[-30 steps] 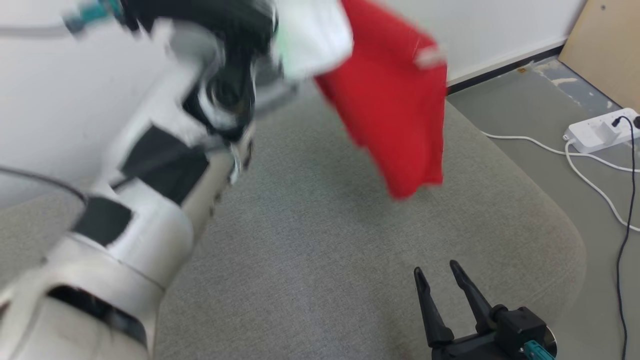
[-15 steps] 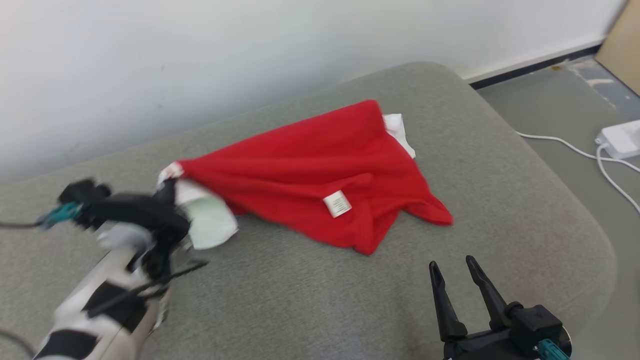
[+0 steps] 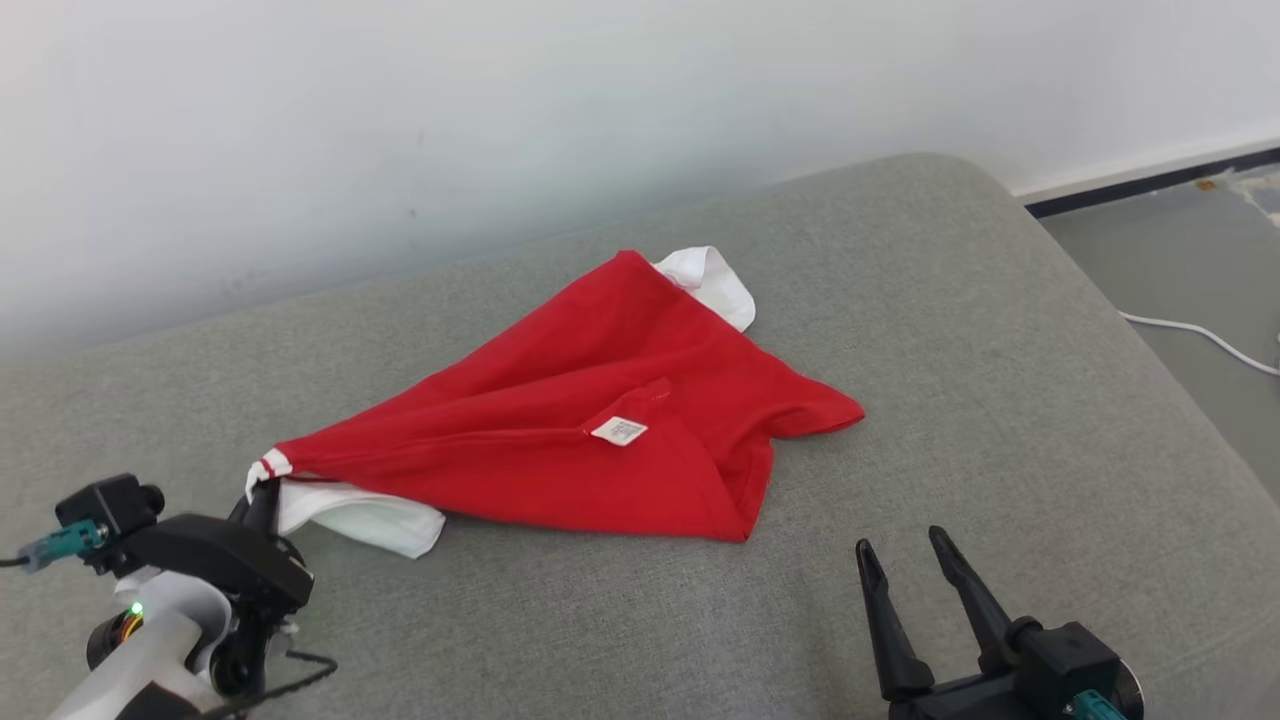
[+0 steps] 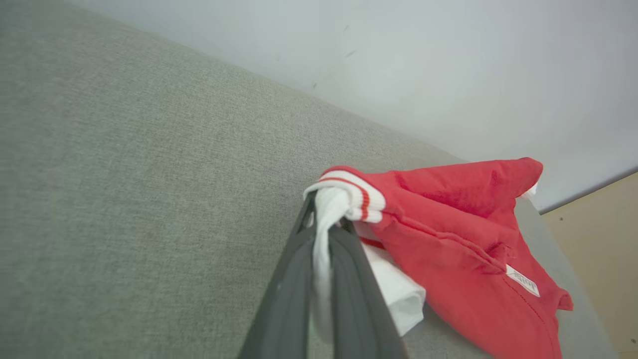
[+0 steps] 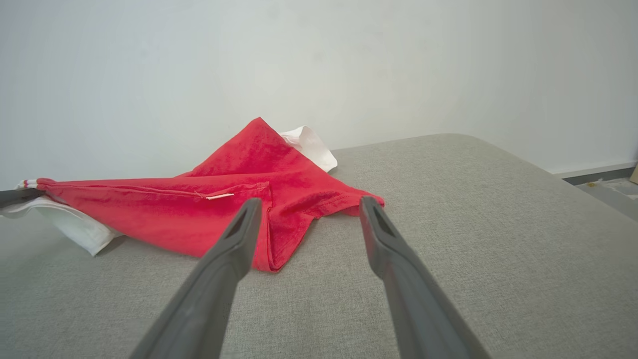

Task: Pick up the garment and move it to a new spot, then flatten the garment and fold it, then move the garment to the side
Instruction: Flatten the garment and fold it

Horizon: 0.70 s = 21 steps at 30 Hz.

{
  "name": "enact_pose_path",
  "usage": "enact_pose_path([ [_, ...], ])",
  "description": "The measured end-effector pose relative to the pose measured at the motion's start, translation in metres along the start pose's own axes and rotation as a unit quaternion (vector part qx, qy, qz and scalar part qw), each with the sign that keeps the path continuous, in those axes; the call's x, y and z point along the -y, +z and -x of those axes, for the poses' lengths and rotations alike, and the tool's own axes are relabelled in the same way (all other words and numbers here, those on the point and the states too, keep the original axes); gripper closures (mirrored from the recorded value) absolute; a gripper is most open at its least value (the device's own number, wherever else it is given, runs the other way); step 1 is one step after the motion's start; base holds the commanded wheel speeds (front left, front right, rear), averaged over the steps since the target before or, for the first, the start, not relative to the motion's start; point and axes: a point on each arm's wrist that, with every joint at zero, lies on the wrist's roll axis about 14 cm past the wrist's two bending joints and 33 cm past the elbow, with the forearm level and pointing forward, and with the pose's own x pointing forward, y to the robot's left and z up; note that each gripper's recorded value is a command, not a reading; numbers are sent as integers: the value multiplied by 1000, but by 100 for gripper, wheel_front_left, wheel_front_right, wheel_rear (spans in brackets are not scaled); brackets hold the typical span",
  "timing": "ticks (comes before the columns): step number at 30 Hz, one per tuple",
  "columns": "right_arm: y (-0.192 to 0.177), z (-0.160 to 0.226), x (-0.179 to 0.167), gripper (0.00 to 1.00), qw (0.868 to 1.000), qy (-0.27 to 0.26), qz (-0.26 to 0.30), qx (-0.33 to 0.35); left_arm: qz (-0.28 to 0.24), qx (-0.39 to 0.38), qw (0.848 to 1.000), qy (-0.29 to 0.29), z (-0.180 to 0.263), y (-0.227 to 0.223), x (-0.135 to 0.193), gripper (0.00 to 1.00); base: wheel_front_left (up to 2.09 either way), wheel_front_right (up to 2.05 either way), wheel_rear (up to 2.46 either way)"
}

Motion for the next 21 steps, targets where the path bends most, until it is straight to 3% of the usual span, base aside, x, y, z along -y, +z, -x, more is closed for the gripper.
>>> enact_pose_path([
  [1,0,0,-1,0,1000,2,-1,0,-5,4,1000,-1,2,1,-1,0,0,0,0],
  [6,-3,1,-5,0,1000,10,-1,-5,-21,14,1000,0,12,4,-7,0,0,0,0],
  [11,-6,0,-12,0,1000,23,-6,-9,-67,69,995,7,25,38,-13,0,0,0,0],
  [21,-20,-13,-29,0,998,55,-25,-30,-104,149,983,39,91,31,-21,0,0,0,0],
])
